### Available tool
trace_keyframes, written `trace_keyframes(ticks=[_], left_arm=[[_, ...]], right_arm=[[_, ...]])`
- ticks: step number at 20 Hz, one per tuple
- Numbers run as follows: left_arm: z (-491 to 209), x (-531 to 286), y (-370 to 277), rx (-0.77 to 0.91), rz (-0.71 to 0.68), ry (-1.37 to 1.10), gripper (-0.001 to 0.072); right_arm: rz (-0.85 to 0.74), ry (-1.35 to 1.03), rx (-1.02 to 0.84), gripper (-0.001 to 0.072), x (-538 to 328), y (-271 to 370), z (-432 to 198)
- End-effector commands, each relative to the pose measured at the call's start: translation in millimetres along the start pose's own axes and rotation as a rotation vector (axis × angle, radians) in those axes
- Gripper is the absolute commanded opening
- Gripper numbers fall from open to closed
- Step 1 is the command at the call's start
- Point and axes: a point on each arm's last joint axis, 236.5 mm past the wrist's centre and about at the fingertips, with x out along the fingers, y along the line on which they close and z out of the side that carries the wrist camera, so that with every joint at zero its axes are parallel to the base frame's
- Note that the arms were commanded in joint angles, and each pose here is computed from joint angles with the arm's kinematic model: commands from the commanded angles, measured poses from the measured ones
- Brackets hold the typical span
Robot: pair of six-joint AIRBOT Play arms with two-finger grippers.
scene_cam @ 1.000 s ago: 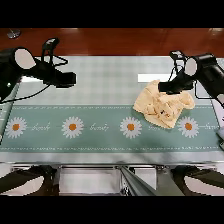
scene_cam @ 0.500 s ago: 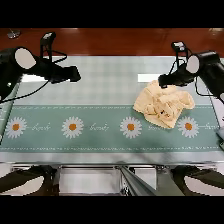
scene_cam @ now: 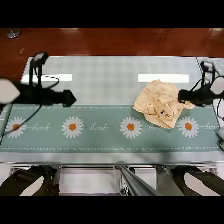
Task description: Fold the shirts.
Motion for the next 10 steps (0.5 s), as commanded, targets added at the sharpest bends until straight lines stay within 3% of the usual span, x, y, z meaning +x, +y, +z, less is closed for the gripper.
trace_keyframes(ticks=[1, 3, 4, 5, 6, 7, 10], left_arm=[[-39, 7, 5, -0.117, -0.023, -0.073, 0.0703], [-50, 19, 11, -0.145, -0.013, -0.049, 0.0703], [-52, 25, 14, -0.150, -0.006, -0.035, 0.0703], [-52, 30, 15, -0.155, -0.002, -0.026, 0.0703], [-52, 36, 17, -0.161, 0.004, -0.016, 0.0703], [-52, 41, 19, -0.164, 0.009, -0.008, 0.0703], [-43, 35, 32, -0.155, 0.046, -0.001, 0.0701]], right_arm=[[0.126, -0.003, 0.111, 0.0598, 37, 23, -14], [0.136, 0.010, 0.103, 0.0597, 56, 34, -7], [0.143, 0.032, 0.093, 0.0557, 63, 41, -5], [0.146, 0.063, 0.067, 0.0412, 68, 46, -5], [0.155, 0.095, 0.036, 0.0144, 71, 52, -8], [0.169, 0.119, -0.001, 0.0025, 69, 59, -10], [0.224, 0.039, -0.065, 0.0024, 20, 76, 30]])
